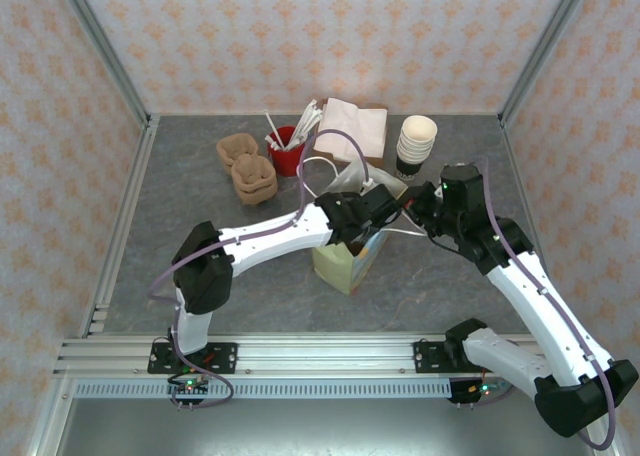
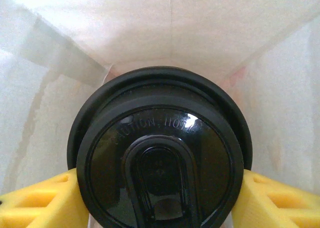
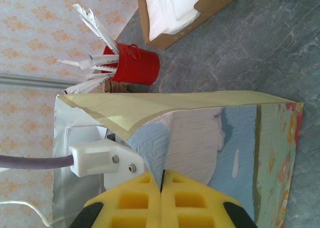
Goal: Pack the takeout coffee
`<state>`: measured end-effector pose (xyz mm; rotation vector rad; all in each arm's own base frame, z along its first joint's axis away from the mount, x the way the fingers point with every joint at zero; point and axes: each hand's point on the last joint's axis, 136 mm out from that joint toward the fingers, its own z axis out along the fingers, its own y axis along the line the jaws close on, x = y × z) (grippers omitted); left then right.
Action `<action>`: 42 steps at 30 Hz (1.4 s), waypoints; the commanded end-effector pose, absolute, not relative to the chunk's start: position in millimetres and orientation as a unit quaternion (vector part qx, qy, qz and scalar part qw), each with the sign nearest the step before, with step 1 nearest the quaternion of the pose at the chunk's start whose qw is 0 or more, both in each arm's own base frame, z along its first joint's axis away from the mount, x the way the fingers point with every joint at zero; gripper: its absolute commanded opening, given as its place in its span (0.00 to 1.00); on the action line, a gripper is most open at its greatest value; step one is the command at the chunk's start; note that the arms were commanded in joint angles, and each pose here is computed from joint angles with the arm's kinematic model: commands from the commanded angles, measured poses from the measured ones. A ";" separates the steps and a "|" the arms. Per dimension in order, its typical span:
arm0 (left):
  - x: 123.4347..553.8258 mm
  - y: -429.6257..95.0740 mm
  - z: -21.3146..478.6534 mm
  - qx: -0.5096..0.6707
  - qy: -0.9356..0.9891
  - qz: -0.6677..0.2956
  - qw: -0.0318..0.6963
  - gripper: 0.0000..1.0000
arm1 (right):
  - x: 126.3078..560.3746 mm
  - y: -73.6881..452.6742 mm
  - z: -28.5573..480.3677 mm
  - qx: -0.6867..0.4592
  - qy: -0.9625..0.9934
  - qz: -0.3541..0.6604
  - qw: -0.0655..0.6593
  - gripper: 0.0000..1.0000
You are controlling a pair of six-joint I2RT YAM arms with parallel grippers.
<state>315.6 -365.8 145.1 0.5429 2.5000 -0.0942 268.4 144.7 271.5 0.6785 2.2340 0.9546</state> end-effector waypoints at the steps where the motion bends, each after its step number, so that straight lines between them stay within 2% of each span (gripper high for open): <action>1: 327.7 -348.1 110.1 0.191 0.951 0.002 0.243 0.66 | 249.0 162.2 278.0 0.198 0.854 0.386 0.288 0.00; 23: 340.6 -364.1 110.8 0.196 0.952 -0.013 0.236 0.67 | 255.7 155.6 273.9 0.203 0.856 0.384 0.281 0.00; 26: 343.4 -366.1 116.3 0.193 0.951 -0.020 0.240 0.71 | 256.1 154.6 273.6 0.205 0.856 0.384 0.280 0.00; 37: 345.0 -376.2 170.6 0.199 0.942 -0.069 0.261 0.95 | 256.3 144.1 271.9 0.212 0.861 0.362 0.287 0.00; 42: 338.0 -371.0 199.3 0.199 0.937 -0.087 0.272 1.00 | 256.2 138.3 271.2 0.212 0.865 0.348 0.293 0.00</action>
